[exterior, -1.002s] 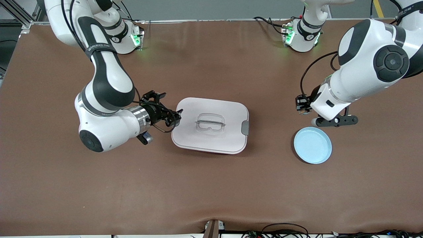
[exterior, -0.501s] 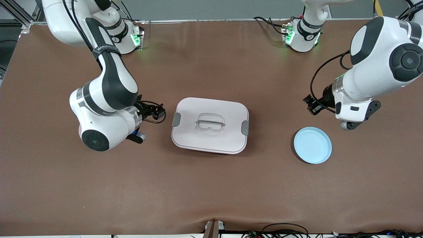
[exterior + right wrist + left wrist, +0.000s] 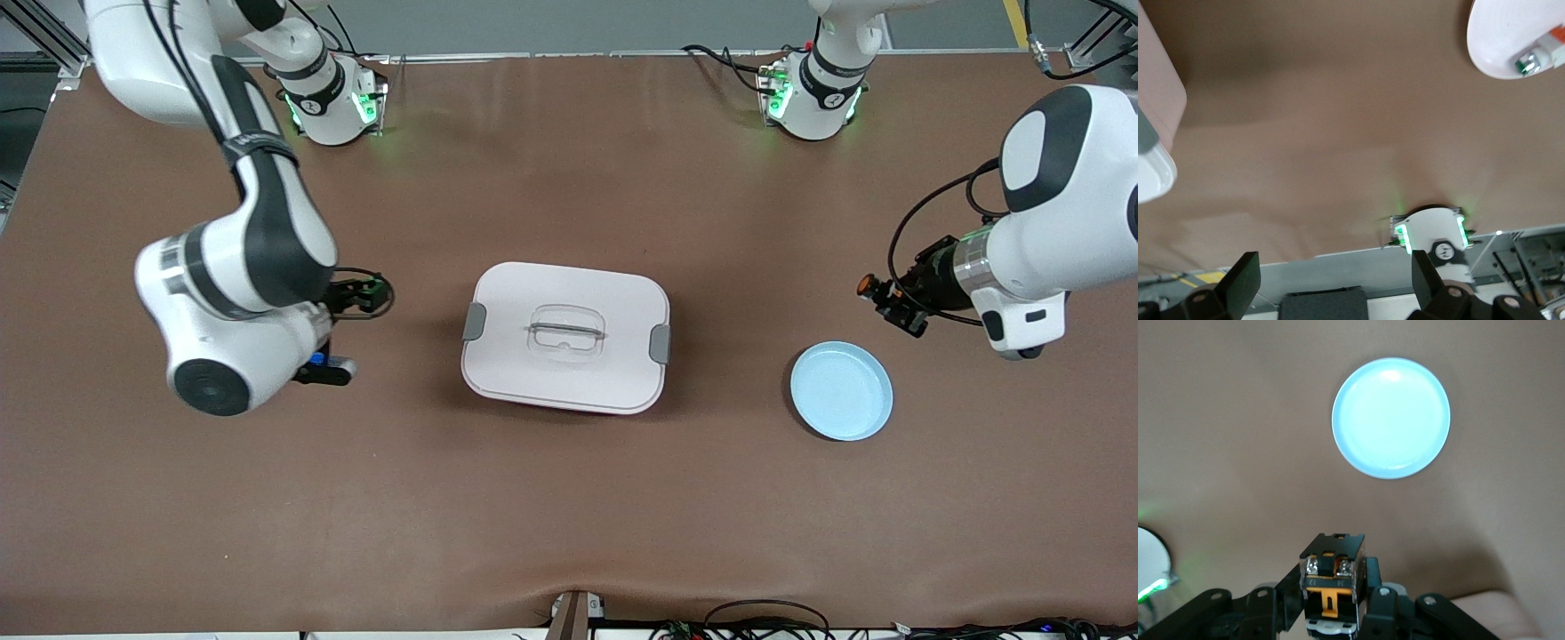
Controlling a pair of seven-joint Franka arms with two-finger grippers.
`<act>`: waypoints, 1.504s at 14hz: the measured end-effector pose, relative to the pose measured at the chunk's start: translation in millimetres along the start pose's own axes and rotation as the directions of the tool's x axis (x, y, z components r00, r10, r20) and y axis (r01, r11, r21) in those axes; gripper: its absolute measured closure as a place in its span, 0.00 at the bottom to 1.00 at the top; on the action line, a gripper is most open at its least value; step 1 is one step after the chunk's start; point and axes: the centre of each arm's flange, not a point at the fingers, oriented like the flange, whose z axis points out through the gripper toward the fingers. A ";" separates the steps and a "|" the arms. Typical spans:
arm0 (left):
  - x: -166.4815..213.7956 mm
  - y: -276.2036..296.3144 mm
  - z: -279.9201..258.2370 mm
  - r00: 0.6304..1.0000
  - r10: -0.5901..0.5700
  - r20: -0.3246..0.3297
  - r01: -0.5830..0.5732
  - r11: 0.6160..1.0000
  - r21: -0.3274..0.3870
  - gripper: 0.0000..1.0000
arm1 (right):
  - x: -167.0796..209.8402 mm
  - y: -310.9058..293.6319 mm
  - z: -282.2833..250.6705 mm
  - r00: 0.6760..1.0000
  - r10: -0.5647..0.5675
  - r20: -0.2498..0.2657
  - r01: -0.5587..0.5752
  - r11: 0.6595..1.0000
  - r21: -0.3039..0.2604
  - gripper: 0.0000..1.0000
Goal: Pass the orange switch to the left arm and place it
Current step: 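Carry the switch with the left gripper over the light-blue plate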
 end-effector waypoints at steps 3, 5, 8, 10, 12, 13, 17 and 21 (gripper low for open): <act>6.8 8.1 20.2 0.992 -0.127 -0.020 0.125 0.989 -0.077 0.63 | 1.7 66.8 -13.5 0.997 -0.075 0.024 0.074 0.996 0.058 0.00; 18.1 6.3 41.5 0.985 -0.172 -0.021 0.169 0.980 -0.105 0.63 | 2.9 97.5 -14.5 0.997 -0.058 0.048 0.055 0.996 0.069 0.00; 40.4 -2.6 58.7 0.977 -0.213 -0.021 0.209 0.969 -0.129 0.63 | -2.5 113.4 -15.3 0.996 -0.036 0.076 0.032 0.998 0.052 0.00; 53.4 -8.2 69.1 0.971 -0.236 -0.023 0.230 0.961 -0.155 0.63 | -13.2 121.6 -22.7 0.997 -0.026 0.074 0.022 0.998 0.051 0.00; 59.8 -11.4 81.9 0.968 -0.250 -0.027 0.241 0.953 -0.182 0.63 | -31.4 134.1 -34.1 0.998 -0.015 0.067 0.011 0.998 0.058 0.00; 62.6 -13.2 89.0 0.965 -0.259 -0.029 0.249 0.948 -0.197 0.63 | -39.3 140.1 -38.8 0.998 -0.010 0.064 0.006 0.998 0.063 0.00; 68.7 -18.2 118.9 0.949 -0.315 -0.028 0.297 0.919 -0.259 0.63 | -49.9 149.5 -45.4 0.999 0.019 0.048 -0.020 0.999 0.034 0.00; 72.5 -15.3 149.5 0.947 -0.320 -0.028 0.303 0.918 -0.255 0.63 | -45.7 158.3 -39.2 0.996 0.072 0.061 -0.069 0.997 -0.042 0.00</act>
